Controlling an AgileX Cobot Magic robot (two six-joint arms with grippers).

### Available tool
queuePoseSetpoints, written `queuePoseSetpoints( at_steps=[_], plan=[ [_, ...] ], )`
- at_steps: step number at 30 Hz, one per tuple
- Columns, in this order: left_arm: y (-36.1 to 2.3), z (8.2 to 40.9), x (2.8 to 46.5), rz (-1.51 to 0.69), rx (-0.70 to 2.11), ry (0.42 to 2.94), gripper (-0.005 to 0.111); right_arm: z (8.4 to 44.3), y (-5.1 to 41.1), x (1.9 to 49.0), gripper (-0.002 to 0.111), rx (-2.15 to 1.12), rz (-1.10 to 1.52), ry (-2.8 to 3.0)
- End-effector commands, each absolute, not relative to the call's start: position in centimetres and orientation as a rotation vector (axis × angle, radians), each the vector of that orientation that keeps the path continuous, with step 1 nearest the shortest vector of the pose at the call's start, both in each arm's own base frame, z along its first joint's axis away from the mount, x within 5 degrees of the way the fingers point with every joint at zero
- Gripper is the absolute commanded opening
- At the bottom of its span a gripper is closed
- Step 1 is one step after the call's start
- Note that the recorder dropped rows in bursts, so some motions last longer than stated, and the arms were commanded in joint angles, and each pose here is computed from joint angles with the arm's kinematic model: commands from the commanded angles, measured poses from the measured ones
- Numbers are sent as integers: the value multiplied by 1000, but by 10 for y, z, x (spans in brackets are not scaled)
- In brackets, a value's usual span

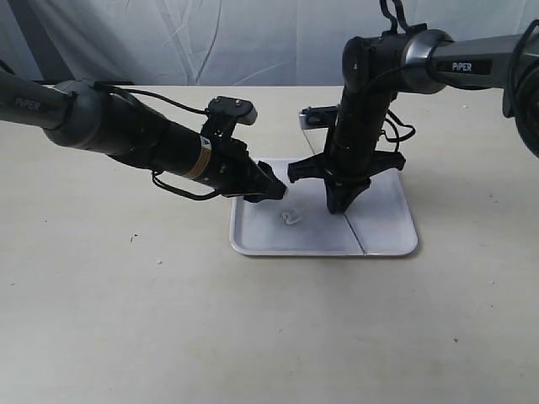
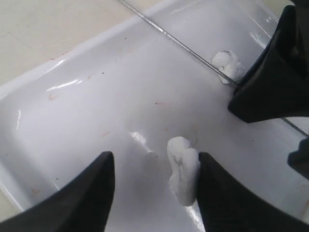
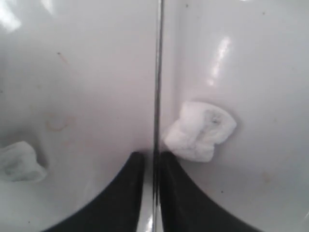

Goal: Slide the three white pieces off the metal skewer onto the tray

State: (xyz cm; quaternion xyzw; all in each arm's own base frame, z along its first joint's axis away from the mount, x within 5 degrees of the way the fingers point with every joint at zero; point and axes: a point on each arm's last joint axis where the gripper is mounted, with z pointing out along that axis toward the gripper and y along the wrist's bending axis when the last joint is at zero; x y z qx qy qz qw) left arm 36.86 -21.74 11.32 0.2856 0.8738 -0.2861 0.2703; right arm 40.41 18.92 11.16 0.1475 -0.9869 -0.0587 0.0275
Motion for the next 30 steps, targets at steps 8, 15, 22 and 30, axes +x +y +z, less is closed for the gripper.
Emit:
queuePoseSetpoints(
  at_steps=[8,15,22,30],
  plan=[
    [-218,113,368,-820,740,2370,49,106,182,404,43,453,-106,-3035],
    [-200,118,374,-988,664,2378,49,150,173,404,43,514,19,-3118],
    [-193,130,377,-1243,551,2316,49,180,179,400,43,471,-153,-3183],
    [-199,122,378,-1425,465,2292,49,183,188,397,43,413,-302,-3168]
  ],
)
